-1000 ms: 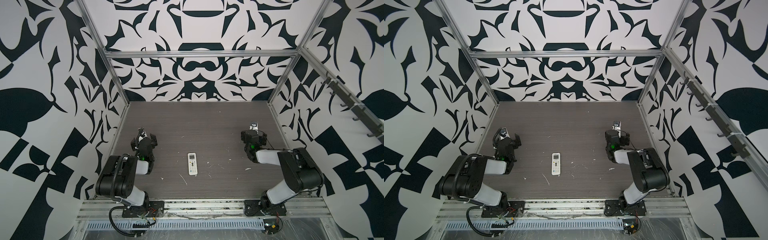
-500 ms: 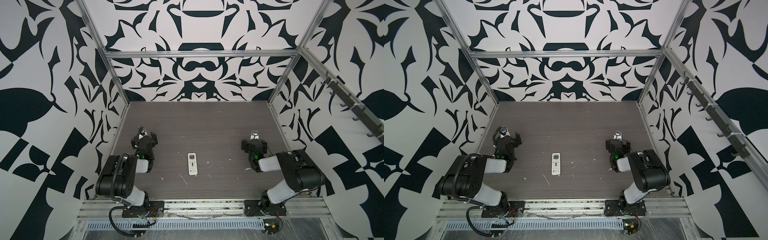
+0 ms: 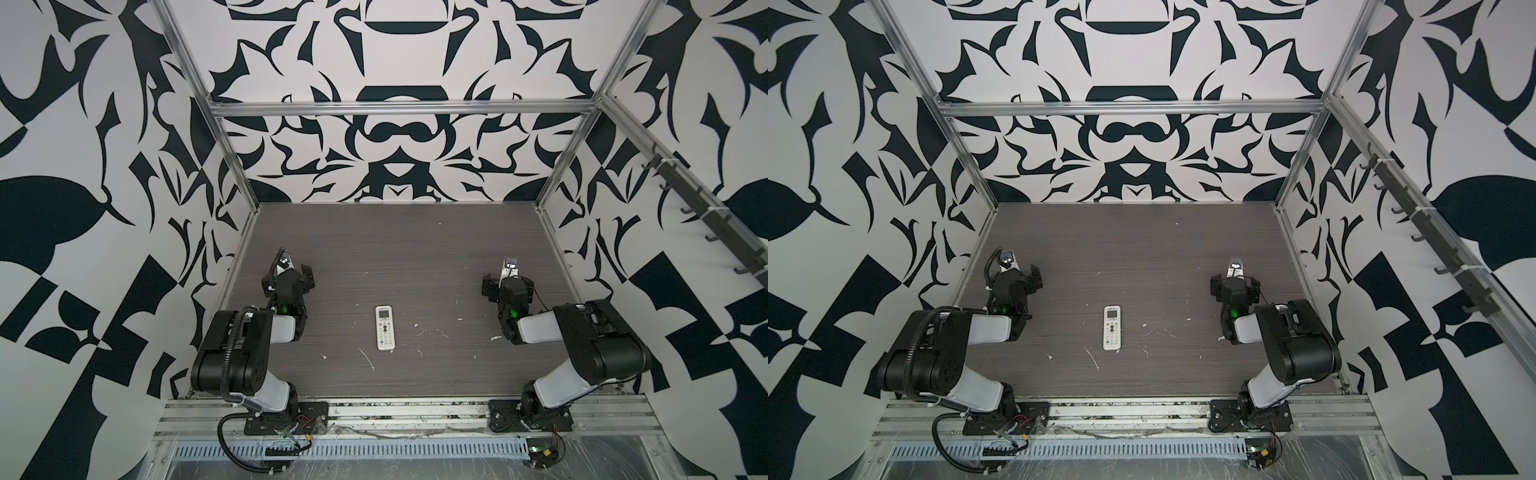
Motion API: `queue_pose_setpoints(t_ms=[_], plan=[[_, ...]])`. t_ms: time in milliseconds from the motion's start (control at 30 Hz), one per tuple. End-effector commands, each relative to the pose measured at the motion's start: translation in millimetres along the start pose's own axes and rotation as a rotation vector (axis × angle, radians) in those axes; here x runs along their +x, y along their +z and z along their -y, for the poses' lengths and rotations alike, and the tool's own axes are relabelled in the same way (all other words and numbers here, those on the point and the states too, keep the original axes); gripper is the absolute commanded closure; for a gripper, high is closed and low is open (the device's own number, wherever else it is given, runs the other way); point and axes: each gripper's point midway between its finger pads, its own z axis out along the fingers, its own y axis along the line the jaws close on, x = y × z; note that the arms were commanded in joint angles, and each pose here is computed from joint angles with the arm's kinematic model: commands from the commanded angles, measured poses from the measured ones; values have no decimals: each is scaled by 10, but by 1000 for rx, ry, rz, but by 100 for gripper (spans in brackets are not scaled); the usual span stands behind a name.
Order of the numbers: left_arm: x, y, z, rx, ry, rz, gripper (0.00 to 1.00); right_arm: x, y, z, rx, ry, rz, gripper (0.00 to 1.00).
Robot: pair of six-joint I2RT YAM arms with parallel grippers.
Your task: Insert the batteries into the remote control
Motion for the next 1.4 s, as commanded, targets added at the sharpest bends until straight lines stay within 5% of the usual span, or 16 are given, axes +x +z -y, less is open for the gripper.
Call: queue_pose_setpoints(t_ms=[0,100,200,300,400,633,733,1100,1367], plan=[[-91,16,10,6,-19,19,1,-220,-44,32,5,47,85,1],[-91,18,7,6,-20,19,1,-214,-173,83,3,81,163,1],[-91,19,9,7,-20,18,1,-194,-38,34,10,64,61,1],[-87,25,9,7,-20,15,1,-215,-197,81,-2,82,175,1],[-84,39,18,16,-21,7,1,-189,-6,30,18,52,47,0],[-69,70,38,36,-18,-14,1,-208,-26,48,25,41,72,1],[-68,69,38,37,-18,-14,1,-218,-46,-211,-114,-27,82,1],[-69,71,43,38,-18,-15,1,-202,3,-232,-178,-3,46,0],[-67,89,38,42,-22,-24,1,-200,-144,57,-21,74,147,0]])
